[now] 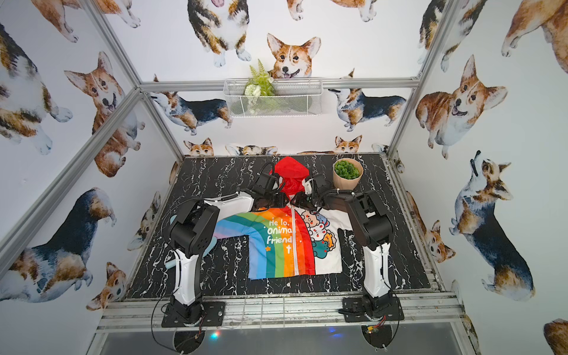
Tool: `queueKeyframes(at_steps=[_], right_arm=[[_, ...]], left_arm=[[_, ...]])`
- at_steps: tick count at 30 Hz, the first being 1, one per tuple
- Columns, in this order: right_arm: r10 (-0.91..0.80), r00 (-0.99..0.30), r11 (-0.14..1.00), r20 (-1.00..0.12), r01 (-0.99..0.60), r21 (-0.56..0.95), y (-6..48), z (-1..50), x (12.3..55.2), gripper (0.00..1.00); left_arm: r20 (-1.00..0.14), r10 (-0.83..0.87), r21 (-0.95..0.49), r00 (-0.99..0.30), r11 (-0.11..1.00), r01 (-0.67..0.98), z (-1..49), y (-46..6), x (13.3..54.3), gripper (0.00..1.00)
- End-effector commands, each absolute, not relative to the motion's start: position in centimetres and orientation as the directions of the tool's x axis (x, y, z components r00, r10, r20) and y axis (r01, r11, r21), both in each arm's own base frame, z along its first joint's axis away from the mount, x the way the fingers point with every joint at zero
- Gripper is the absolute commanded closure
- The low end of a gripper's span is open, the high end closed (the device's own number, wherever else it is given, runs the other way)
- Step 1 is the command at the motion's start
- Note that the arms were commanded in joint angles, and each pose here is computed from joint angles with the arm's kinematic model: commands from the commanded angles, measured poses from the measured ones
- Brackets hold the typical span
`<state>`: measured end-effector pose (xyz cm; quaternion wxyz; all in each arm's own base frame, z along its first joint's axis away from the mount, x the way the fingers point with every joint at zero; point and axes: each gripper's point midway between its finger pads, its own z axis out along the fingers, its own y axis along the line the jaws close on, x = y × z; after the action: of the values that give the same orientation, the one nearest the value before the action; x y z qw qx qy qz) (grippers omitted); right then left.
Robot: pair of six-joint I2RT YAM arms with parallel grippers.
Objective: Unzip the jacket
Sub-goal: Unzip the zipper on the jacket.
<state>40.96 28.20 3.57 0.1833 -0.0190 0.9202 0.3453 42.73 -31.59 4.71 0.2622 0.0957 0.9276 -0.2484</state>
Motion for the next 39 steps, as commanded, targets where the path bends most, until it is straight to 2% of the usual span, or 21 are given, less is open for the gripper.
queueKeyframes(at_steps=[1,7,12,16,24,30,34,39], right_arm=[[0.073,-0.941,0.792,-0.329,-0.146,0.592,27.6,2.2,40.4,0.47],[-0.01,-0.939,0.907,-0.343,-0.153,0.392,26.0,0.3,40.0,0.54],[-0.085,-0.925,0.946,-0.369,-0.191,0.262,25.7,0.0,39.8,0.57],[-0.119,-0.92,0.959,-0.374,-0.204,0.195,25.4,-0.2,39.7,0.64],[-0.108,-0.925,0.945,-0.364,-0.209,0.25,26.2,-0.1,39.4,0.79],[-0.044,-0.946,0.913,-0.322,-0.169,0.372,26.4,-0.4,39.3,0.9],[0.017,-0.959,0.882,-0.283,-0.12,0.456,25.9,-0.7,39.4,0.95],[0.058,-0.965,0.865,-0.256,-0.079,0.496,25.2,-1.2,39.6,0.97]], left_arm=[[-0.53,0.038,-0.409,-0.847,0.864,0.295,4.5,-31.3,42.8,0.58],[-0.528,0.033,-0.409,-0.849,0.866,0.288,4.5,-31.0,42.7,0.58],[-0.522,0.022,-0.416,-0.853,0.866,0.277,4.2,-30.9,42.6,0.58],[-0.521,0.022,-0.416,-0.853,0.866,0.276,4.2,-30.8,42.5,0.58],[-0.526,0.031,-0.418,-0.85,0.861,0.29,4.7,-31.1,42.8,0.58],[-0.523,0.052,-0.408,-0.851,0.861,0.304,4.5,-31.5,43.5,0.57],[-0.513,0.067,-0.4,-0.856,0.863,0.307,3.9,-31.7,43.8,0.57],[-0.501,0.07,-0.413,-0.863,0.857,0.309,3.5,-32.1,44.1,0.57]])
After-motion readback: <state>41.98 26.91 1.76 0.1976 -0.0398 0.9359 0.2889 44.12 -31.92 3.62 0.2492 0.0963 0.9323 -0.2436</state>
